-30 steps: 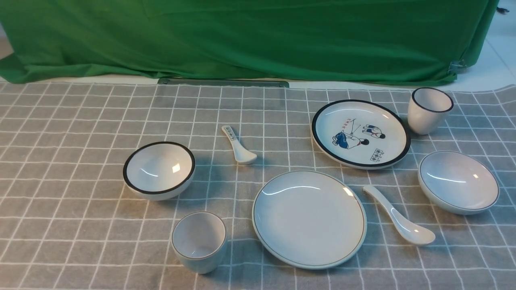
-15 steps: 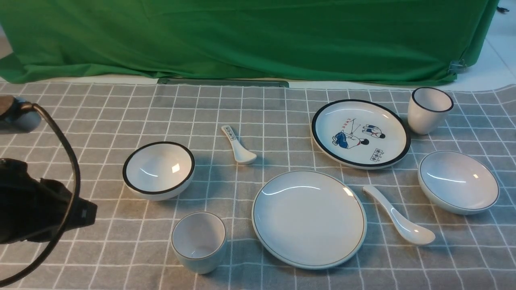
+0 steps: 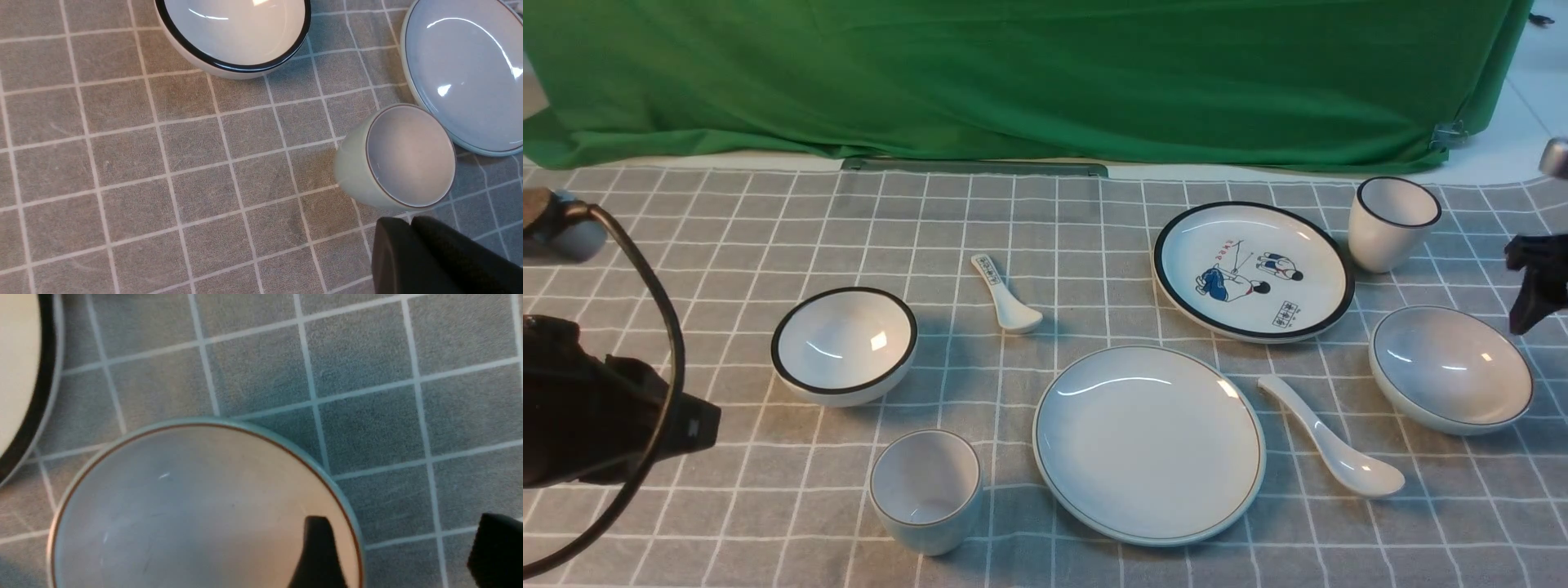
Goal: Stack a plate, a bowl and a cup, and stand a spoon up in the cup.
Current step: Use the right arm to grab a blue rice bowl, then use the right arm to put the blue rice bowl into the blue large plate in the middle
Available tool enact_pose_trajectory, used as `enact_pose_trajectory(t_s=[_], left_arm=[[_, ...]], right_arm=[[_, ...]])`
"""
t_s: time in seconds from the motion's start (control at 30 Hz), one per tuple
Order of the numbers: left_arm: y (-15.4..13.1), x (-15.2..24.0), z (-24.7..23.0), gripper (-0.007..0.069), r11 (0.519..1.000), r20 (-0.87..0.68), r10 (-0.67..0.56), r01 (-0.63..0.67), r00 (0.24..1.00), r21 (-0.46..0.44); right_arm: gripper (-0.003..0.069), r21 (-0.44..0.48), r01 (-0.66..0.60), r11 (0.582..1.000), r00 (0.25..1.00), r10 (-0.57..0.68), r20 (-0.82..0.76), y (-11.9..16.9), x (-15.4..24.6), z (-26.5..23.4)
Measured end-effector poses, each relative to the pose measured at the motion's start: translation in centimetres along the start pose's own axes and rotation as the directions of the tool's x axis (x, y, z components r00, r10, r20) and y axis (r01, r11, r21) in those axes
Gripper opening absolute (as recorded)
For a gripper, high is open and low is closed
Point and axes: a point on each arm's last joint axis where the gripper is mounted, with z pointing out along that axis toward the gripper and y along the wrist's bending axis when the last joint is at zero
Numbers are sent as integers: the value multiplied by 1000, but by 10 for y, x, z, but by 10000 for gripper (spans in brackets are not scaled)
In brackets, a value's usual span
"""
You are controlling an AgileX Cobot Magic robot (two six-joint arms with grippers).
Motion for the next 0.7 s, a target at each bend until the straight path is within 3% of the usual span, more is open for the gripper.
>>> enact_pose_trajectory(t_s=[0.17,0.27,0.3,0.37,0.43,0.7], left_arm=[[1,1,0,18,1000,-8,9,-9,1000,-11],[1,1,0,18,1000,-8,9,-9,1000,-11],[1,1,0,18,1000,-8,9,-9,1000,-11],[1,1,0,18,1000,-8,8,-9,1000,-12],[1,1,0,18,1000,-8,7,-7,1000,-12],[1,0,0,18,1000,-4,3,-3,1000,-9]], right_arm=[[514,-8,-12,1000,997,11,-79,-2,0,31],[452,-20,1,1000,994,-3,-107,0,1,40],[399,-25,17,1000,994,-19,-112,2,1,41],[148,-48,63,997,991,-68,-119,9,2,39],[96,-70,75,995,991,-82,-103,15,3,28],[76,-98,141,985,986,-131,106,38,12,-64]])
